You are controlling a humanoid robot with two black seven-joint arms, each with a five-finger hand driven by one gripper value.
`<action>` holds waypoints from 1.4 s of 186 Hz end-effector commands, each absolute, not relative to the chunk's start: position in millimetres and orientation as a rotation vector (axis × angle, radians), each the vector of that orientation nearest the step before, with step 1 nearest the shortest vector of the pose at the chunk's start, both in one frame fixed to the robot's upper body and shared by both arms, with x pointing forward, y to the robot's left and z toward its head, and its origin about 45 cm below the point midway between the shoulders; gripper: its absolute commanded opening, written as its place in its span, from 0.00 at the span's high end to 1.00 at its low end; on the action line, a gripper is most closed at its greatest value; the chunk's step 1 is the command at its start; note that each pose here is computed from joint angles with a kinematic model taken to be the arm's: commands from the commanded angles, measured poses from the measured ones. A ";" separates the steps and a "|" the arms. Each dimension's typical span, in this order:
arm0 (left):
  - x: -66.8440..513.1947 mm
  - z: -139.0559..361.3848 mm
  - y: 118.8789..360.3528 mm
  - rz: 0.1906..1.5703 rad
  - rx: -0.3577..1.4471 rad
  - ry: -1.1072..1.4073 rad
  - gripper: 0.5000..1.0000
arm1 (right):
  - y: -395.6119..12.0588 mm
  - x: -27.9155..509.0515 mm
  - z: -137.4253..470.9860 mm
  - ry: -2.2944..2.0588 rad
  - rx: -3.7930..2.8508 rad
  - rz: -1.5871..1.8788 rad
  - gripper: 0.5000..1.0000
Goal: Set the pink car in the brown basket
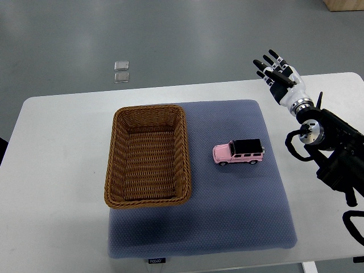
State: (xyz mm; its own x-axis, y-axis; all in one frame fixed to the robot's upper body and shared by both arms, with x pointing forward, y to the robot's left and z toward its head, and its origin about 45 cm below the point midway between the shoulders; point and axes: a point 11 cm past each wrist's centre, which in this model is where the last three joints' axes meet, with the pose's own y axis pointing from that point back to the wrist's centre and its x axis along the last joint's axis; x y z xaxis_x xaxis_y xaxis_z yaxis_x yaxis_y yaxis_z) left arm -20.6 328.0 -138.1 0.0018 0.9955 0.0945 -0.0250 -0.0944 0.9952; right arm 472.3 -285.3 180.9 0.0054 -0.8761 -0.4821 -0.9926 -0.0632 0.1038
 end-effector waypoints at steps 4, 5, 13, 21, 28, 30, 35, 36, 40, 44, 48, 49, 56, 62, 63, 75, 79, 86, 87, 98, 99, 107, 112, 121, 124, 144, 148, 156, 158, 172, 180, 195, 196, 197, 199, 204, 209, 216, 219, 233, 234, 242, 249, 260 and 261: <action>-20.2 -138.2 327.1 1.289 1.256 1.142 0.00 | -285.3 472.4 181.1 1.944 -2.018 0.628 0.18; -20.1 -138.2 327.1 1.289 1.256 1.142 0.00 | -285.3 472.4 181.1 1.944 -2.018 0.628 0.18; -20.1 -138.2 326.9 1.289 1.254 1.144 0.00 | -285.3 472.4 181.1 1.944 -2.016 0.629 0.18; -19.9 -138.2 326.4 1.290 1.251 1.147 0.00 | -285.3 472.4 181.1 1.944 -2.016 0.629 0.18; -19.9 -138.2 326.3 1.289 1.250 1.147 0.00 | -285.3 472.4 181.1 1.944 -2.018 0.628 0.18; -19.9 -138.2 326.4 1.290 1.251 1.147 0.00 | -285.7 472.1 180.5 1.945 -2.016 0.629 0.18; -19.9 -138.2 326.4 1.290 1.251 1.147 0.00 | -285.5 472.5 181.3 1.944 -2.016 0.628 0.18; -19.9 -138.2 326.4 1.290 1.251 1.147 0.00 | -285.6 472.5 181.2 1.946 -2.015 0.628 0.18; -19.9 -138.2 326.4 1.290 1.251 1.147 0.00 | -285.5 472.5 181.3 1.944 -2.016 0.628 0.18; -20.0 -138.2 326.4 1.289 1.252 1.146 0.00 | -285.7 472.5 181.2 1.946 -2.014 0.629 0.18; -20.0 -138.2 326.4 1.289 1.252 1.146 0.00 | -285.7 472.5 181.2 1.946 -2.014 0.629 0.18; -20.0 -138.2 326.4 1.289 1.252 1.146 0.00 | -285.7 472.5 181.2 1.946 -2.014 0.629 0.18; -20.1 -138.2 326.4 1.287 1.254 1.144 0.00 | -285.7 472.5 181.2 1.946 -2.014 0.629 0.18; -20.1 -138.2 326.4 1.287 1.254 1.144 0.00 | -285.5 472.5 181.3 1.944 -2.015 0.629 0.18; -20.1 -138.2 326.4 1.287 1.254 1.144 0.00 | -285.5 472.5 181.3 1.944 -2.015 0.629 0.18; -19.4 -138.1 327.6 1.289 1.257 1.140 0.00 | -285.5 472.5 181.3 1.944 -2.015 0.629 0.18; -19.5 -138.1 328.3 1.291 1.260 1.138 0.00 | -285.5 472.5 181.3 1.944 -2.015 0.629 0.18; -18.7 -138.0 328.8 1.291 1.261 1.135 0.00 | -285.7 472.1 180.5 1.945 -2.014 0.631 0.18; -18.7 -138.0 328.8 1.291 1.261 1.135 0.00 | -285.7 472.1 180.5 1.945 -2.014 0.631 0.18; -18.8 -137.9 329.9 1.296 1.265 1.132 0.00 | -285.7 472.1 180.5 1.945 -2.014 0.631 0.18; -18.8 -137.9 329.9 1.296 1.265 1.132 0.00 | -285.7 472.1 180.5 1.945 -2.014 0.631 0.18; -19.0 -137.9 330.5 1.295 1.270 1.129 0.00 | -285.7 472.1 180.5 1.945 -2.014 0.631 0.18; -19.1 -137.8 331.0 1.295 1.272 1.128 0.00 | -285.7 472.1 180.5 1.945 -2.014 0.631 0.18; -19.3 -137.8 331.6 1.295 1.274 1.126 0.00 | -285.7 472.1 180.5 1.945 -2.014 0.631 0.18; -19.3 -137.8 331.6 1.295 1.274 1.126 0.00 | -285.5 472.5 181.3 1.944 -2.015 0.629 0.18; -19.4 -137.8 331.5 1.293 1.275 1.125 0.00 | -286.3 472.5 181.5 1.945 -2.014 0.627 0.18; -19.3 -137.8 331.0 1.292 1.274 1.126 0.00 | -286.3 472.5 181.5 1.945 -2.014 0.627 0.18; -19.4 -137.8 331.0 1.291 1.274 1.125 0.00 | -286.3 472.5 181.5 1.945 -2.014 0.627 0.18; -19.4 -137.8 331.0 1.291 1.274 1.125 0.00 | -286.3 472.5 181.5 1.945 -2.014 0.627 0.18; -19.4 -137.8 331.0 1.291 1.274 1.125 0.00 | -285.6 472.5 181.4 1.944 -2.014 0.627 0.18; -19.4 -137.8 331.0 1.291 1.274 1.125 0.00 | -285.6 472.5 181.4 1.944 -2.014 0.627 0.18; -19.4 -137.8 331.0 1.291 1.274 1.125 0.00 | -285.6 472.5 181.4 1.944 -2.014 0.627 0.18; -19.4 -137.8 331.0 1.291 1.274 1.125 0.00 | -285.5 472.5 181.3 1.944 -2.015 0.629 0.18; -19.4 -137.8 331.0 1.291 1.274 1.125 0.00 | -285.5 472.5 181.3 1.944 -2.015 0.629 0.18; -19.4 -137.8 331.0 1.291 1.274 1.125 0.00 | -285.7 472.5 181.2 1.946 -2.014 0.629 0.18; -19.4 -137.8 331.0 1.291 1.274 1.125 0.00 | -285.8 472.5 181.3 1.946 -2.013 0.627 0.18; -19.4 -137.8 331.0 1.291 1.274 1.125 0.00 | -285.8 472.5 181.3 1.946 -2.013 0.627 0.18; -19.4 -137.8 331.0 1.291 1.274 1.125 0.00 | -285.8 472.5 181.3 1.946 -2.013 0.627 0.18; -19.4 -137.8 331.0 1.291 1.274 1.125 0.00 | -285.8 472.5 181.3 1.946 -2.013 0.627 0.18; -19.4 -137.8 331.0 1.291 1.274 1.125 0.00 | -286.3 472.4 181.2 1.947 -2.015 0.627 0.18; -19.4 -137.8 331.0 1.291 1.274 1.125 0.00 | -286.3 472.4 181.2 1.947 -2.015 0.627 0.18; -19.4 -137.8 331.0 1.291 1.274 1.125 0.00 | -286.1 472.9 181.9 1.946 -2.015 0.626 0.18; -19.4 -137.8 331.0 1.291 1.274 1.125 0.00 | -286.1 472.9 181.9 1.946 -2.015 0.626 0.18; -19.4 -137.8 331.0 1.291 1.274 1.125 0.00 | -287.2 472.9 182.4 1.949 -2.016 0.622 0.18; -19.4 -137.8 331.0 1.291 1.274 1.125 0.00 | -287.1 472.9 182.2 1.949 -2.017 0.624 0.18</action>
State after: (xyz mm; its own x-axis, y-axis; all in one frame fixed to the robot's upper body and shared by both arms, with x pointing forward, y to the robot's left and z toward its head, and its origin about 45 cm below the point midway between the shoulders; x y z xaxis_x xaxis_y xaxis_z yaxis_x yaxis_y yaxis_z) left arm -19.4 331.0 -137.8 0.0128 0.9940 0.1085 -0.0284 -0.1081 0.9937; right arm 472.5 -286.5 181.3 0.0021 -0.8759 -0.4825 -0.9929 -0.0590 0.1029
